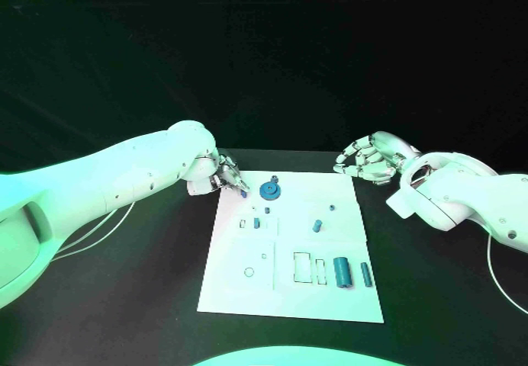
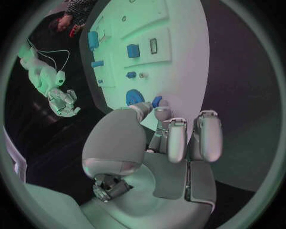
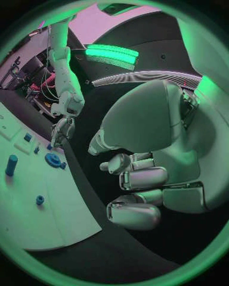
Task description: Assemble the parts on the task board
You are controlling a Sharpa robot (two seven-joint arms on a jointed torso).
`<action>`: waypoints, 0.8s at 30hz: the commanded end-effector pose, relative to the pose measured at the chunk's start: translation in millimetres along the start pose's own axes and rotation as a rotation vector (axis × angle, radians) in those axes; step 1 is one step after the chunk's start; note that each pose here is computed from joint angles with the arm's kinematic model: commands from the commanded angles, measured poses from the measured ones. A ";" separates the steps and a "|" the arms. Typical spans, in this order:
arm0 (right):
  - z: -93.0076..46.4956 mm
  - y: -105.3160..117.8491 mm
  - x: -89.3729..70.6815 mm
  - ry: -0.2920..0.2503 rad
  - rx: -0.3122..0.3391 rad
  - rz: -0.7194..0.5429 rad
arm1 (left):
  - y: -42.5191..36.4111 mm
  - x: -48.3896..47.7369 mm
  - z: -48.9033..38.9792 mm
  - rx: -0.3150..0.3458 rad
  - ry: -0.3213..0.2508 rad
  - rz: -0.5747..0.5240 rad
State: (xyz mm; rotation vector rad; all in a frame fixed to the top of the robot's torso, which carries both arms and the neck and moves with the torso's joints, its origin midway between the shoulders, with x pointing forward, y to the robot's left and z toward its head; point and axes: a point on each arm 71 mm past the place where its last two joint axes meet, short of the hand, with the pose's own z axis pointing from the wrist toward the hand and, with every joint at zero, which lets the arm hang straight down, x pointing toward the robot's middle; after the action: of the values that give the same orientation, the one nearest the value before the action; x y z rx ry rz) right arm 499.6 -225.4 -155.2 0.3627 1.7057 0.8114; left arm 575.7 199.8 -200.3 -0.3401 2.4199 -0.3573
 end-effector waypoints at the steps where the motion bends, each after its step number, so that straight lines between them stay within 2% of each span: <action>1: -0.1 1.0 1.3 0.016 -0.011 -0.011 | 0.2 1.7 0.5 0.012 0.015 -0.014; 13: 0.1 0.1 0.7 0.015 -0.009 -0.012 | 8.3 0.5 -3.5 0.027 0.019 -0.079; 19: -0.1 -0.8 -0.1 0.013 -0.007 -0.013 | 14.4 2.1 -11.5 0.057 0.018 -0.132; 24: 0.0 -1.7 -1.0 0.010 -0.005 -0.013 | 17.5 8.1 -23.6 0.092 0.010 -0.148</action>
State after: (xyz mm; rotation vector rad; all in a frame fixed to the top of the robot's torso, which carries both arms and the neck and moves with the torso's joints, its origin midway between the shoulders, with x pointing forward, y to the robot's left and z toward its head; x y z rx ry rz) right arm 500.5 -227.9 -155.4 0.3642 1.7068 0.8050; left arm 553.7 221.7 -196.4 -0.4327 2.4174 -0.4695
